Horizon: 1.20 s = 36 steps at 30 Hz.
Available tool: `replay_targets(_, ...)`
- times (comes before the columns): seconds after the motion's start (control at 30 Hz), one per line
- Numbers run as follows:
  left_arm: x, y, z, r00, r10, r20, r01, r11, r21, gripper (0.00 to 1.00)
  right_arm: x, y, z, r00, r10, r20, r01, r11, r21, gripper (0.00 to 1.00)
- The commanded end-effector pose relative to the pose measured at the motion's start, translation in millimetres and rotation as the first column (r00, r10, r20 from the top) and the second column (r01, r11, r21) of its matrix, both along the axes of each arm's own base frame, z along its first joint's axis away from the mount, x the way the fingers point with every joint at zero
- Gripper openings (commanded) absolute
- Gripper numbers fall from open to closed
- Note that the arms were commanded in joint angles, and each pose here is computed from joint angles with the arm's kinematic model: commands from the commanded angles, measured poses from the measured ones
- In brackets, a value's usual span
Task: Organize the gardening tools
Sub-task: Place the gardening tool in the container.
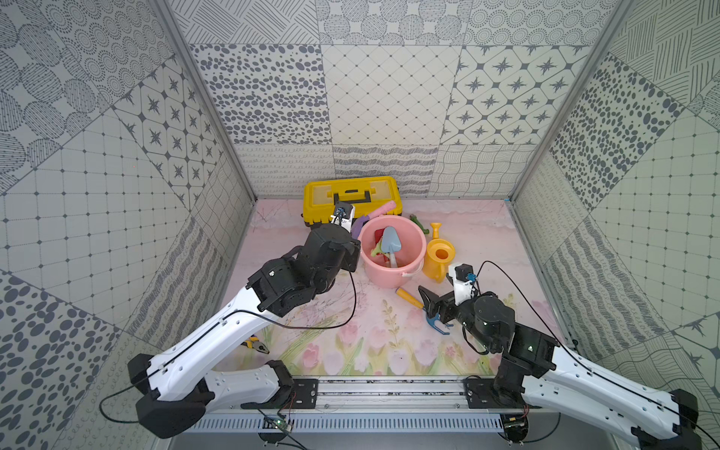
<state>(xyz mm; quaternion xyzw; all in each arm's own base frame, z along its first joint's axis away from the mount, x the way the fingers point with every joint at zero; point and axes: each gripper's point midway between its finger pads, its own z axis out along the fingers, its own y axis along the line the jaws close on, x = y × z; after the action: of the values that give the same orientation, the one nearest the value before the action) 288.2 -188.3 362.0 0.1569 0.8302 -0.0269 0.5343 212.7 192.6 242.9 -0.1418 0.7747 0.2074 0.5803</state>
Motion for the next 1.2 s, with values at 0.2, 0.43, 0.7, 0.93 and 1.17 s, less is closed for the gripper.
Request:
replay_targets(0.2,16,-22,-57,0.954,-0.271,-0.131,0.299,0.794,0.529,0.00,0,0,7,1.000,-0.008,0.015,0.007,0.999,0.042,0.97)
replay_targets(0.43,35,-41,-61,0.929,-0.334,-0.156,0.362,0.740,0.568,0.00,0,0,6,1.000,-0.009,0.013,0.008,0.999,0.041,0.97)
replay_targets(0.7,58,-49,-89,0.863,-0.428,-0.269,0.502,0.667,0.550,0.00,-3,-1,9,1.000,0.006,0.012,-0.006,0.998,0.063,0.97)
replay_targets(0.93,63,-61,-105,0.796,-0.497,-0.345,0.602,0.590,0.539,0.00,-4,-1,10,1.000,0.007,0.012,-0.008,0.998,0.070,0.97)
replay_targets(1.17,84,-79,-115,0.758,-0.525,-0.386,0.647,0.535,0.543,0.00,-2,-2,8,1.000,-0.001,0.011,0.000,0.998,0.058,0.97)
